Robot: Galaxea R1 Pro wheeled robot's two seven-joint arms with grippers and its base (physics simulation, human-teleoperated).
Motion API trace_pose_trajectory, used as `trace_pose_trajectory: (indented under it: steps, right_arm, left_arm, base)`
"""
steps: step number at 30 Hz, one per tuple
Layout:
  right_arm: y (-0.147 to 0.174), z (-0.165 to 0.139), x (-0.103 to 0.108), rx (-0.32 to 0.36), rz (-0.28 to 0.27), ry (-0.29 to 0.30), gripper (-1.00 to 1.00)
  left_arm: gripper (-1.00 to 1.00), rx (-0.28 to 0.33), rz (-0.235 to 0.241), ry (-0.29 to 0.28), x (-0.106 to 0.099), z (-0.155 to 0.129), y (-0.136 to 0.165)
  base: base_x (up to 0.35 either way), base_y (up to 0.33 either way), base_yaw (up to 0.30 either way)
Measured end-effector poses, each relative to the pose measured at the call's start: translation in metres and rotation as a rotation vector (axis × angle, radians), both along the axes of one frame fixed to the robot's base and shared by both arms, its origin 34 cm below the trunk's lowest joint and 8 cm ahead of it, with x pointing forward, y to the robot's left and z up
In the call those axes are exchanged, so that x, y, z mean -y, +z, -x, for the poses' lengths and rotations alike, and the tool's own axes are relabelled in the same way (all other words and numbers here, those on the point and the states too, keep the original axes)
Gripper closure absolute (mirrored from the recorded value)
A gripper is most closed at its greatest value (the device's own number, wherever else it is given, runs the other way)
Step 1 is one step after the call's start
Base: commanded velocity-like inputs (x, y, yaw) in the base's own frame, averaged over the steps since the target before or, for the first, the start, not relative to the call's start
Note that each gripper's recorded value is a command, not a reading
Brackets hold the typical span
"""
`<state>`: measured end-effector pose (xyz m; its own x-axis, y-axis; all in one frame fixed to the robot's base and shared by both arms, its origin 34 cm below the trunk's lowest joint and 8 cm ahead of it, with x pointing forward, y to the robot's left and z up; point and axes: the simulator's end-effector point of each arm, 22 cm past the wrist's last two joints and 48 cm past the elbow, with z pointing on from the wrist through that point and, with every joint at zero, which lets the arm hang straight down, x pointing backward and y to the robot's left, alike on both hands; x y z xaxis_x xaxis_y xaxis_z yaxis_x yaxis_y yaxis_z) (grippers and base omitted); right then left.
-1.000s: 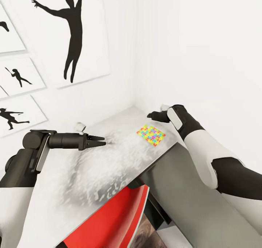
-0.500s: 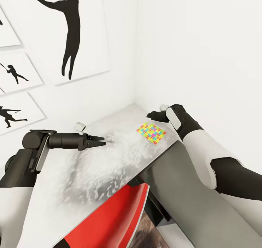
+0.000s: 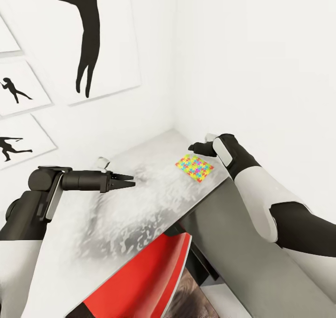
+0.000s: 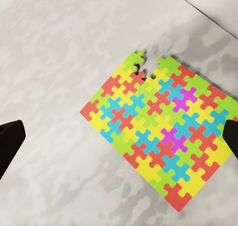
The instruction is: Put all the toys in the child's room - the three board games (two on the bed and one on the table), the two jigsaw puzzles on the table, and the tennis ball on the table - inside the toy box on the table in the child's room.
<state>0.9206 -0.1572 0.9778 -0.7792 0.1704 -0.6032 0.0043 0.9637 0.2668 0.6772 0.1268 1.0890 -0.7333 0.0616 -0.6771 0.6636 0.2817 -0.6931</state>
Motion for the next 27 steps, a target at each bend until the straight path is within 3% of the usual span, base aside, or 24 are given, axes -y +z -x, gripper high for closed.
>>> trace_pose_trajectory:
  steps: [27]
  right_arm:
    - [-0.026,-0.005,0.000,-0.026,-0.003,-0.001,-1.00]
  left_arm:
    - [-1.00,-0.044,0.001,-0.001,0.001,-0.003,-0.025]
  base:
    - [0.000,0.000,0.000]
